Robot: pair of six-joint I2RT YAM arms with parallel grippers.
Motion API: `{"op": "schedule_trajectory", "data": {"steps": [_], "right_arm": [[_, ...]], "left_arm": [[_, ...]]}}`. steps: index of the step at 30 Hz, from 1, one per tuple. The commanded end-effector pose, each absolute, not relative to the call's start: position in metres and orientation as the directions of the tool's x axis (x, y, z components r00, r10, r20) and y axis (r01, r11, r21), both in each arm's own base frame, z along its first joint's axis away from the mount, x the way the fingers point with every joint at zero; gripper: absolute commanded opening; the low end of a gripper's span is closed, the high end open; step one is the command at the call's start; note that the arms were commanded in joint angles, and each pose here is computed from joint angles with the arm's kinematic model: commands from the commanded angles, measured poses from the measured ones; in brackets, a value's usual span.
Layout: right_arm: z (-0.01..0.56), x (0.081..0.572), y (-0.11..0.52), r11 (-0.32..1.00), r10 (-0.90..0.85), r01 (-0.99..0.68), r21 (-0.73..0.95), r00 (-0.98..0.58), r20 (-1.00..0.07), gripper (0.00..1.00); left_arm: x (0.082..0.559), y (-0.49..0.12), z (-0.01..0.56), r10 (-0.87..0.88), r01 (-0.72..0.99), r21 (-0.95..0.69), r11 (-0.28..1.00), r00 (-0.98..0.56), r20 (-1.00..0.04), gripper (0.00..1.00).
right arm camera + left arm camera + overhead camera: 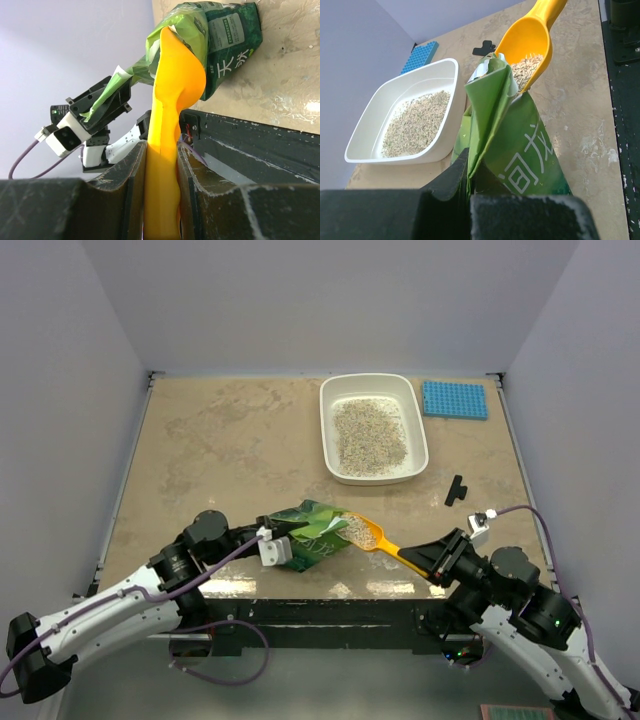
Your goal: Fill the litter box with clean litter
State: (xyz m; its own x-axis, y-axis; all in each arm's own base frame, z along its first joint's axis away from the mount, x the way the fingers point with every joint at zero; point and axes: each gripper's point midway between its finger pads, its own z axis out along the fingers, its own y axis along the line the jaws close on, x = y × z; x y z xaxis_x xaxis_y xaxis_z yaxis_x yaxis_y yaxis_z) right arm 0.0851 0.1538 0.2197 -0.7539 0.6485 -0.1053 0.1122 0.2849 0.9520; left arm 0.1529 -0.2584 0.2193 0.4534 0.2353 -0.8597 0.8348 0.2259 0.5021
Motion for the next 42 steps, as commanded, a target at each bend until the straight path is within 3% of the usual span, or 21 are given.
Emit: {"op": "schedule_trajectory", "data": {"steps": [1, 12, 31, 42], "right_arm": [[0.241, 0.091, 0.149, 0.208, 0.693, 0.076, 0.975, -0.715, -0.092, 0.0], [0.264, 0.089, 0.156, 0.107, 0.682, 0.058, 0.993, -0.731, -0.031, 0.0], [0.29, 0.107, 0.169, 0.013, 0.698, 0.002, 1.0, -0.716, -0.008, 0.0], [0.313, 0.144, 0.16, 0.006, 0.816, -0.024, 1.0, -0.578, -0.018, 0.0]], "left_arm": [[0.156, -0.256, 0.236, 0.206, 0.803, 0.53, 0.272, 0.49, -0.847, 0.0], [0.152, -0.247, 0.255, 0.163, 0.776, 0.548, 0.311, 0.525, -0.835, 0.0], [0.163, -0.217, 0.289, 0.14, 0.669, 0.555, 0.494, 0.569, -0.81, 0.0], [0.166, -0.21, 0.292, 0.14, 0.647, 0.547, 0.531, 0.57, -0.81, 0.0]]}}
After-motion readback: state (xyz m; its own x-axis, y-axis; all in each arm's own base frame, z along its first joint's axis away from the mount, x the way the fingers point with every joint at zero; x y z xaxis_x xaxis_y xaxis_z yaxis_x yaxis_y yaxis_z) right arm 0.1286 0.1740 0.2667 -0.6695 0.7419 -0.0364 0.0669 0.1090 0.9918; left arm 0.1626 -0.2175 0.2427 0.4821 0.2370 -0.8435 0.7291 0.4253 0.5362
